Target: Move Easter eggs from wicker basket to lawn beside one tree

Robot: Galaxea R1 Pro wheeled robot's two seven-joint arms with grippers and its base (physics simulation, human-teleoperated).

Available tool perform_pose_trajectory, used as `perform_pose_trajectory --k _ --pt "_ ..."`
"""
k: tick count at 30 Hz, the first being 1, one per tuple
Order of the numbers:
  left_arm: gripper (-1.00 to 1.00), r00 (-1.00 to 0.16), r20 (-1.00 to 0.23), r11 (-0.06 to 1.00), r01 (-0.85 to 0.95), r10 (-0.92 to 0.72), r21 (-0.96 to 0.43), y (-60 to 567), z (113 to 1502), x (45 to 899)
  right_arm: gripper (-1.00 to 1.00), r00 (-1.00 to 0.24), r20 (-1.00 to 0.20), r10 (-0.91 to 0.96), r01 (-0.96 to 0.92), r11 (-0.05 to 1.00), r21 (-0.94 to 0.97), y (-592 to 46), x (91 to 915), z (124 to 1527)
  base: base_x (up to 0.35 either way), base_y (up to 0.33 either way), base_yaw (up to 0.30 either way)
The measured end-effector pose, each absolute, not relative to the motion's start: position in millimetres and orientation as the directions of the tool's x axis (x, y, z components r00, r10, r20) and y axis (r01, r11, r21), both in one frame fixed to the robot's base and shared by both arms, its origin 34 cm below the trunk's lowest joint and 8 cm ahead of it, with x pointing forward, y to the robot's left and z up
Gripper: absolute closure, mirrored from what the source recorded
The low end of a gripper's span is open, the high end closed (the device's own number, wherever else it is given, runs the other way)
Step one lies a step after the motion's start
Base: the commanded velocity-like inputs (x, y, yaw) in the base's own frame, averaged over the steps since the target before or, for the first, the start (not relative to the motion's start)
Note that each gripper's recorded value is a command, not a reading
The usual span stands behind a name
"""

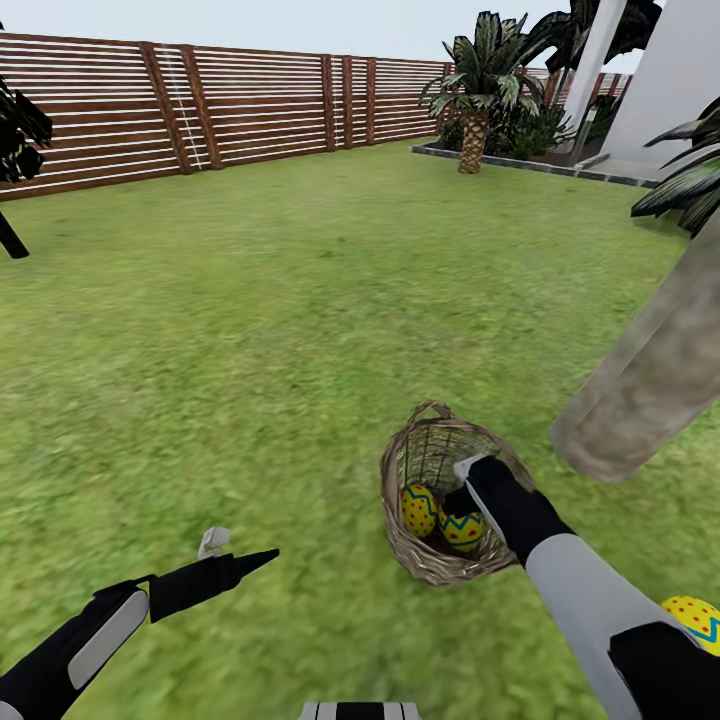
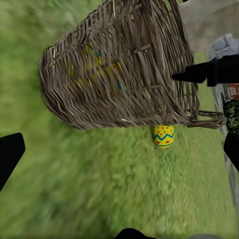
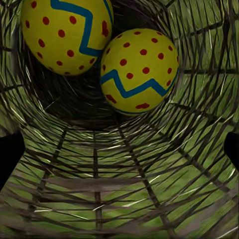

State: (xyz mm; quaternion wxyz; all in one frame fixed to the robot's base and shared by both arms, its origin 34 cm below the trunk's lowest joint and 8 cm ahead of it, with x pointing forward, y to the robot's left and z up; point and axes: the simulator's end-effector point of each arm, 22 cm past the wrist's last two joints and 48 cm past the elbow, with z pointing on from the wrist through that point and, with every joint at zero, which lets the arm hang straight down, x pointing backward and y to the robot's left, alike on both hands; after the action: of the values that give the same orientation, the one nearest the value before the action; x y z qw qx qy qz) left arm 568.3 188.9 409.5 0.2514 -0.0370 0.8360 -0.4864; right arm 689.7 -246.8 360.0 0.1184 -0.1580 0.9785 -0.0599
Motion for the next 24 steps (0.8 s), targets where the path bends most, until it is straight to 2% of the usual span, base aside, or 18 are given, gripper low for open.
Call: perform_pose_trajectory --k 7,13,24 --pt "-1.00 -0.871 -0.384 0.523 0.184 -0.305 -0.832 188 410 568 -1.00 -0.918 -0.207 -0.339 -0.314 0.938 -0.144 -234 686 356 0.161 -0.098 0.000" --pt "-1.00 -0.874 -0.380 0.524 0.180 -0.304 -0.833 187 407 567 -1.00 -0.901 -0.255 -0.351 -0.327 0.936 -0.134 -226 695 356 0.125 -0.015 0.000" --pt "-1.00 -0.879 -0.365 0.523 0.166 -0.305 -0.836 187 399 564 -1.00 -0.863 -0.230 -0.450 -0.429 0.893 -0.139 -214 677 324 0.019 -0.002 0.000"
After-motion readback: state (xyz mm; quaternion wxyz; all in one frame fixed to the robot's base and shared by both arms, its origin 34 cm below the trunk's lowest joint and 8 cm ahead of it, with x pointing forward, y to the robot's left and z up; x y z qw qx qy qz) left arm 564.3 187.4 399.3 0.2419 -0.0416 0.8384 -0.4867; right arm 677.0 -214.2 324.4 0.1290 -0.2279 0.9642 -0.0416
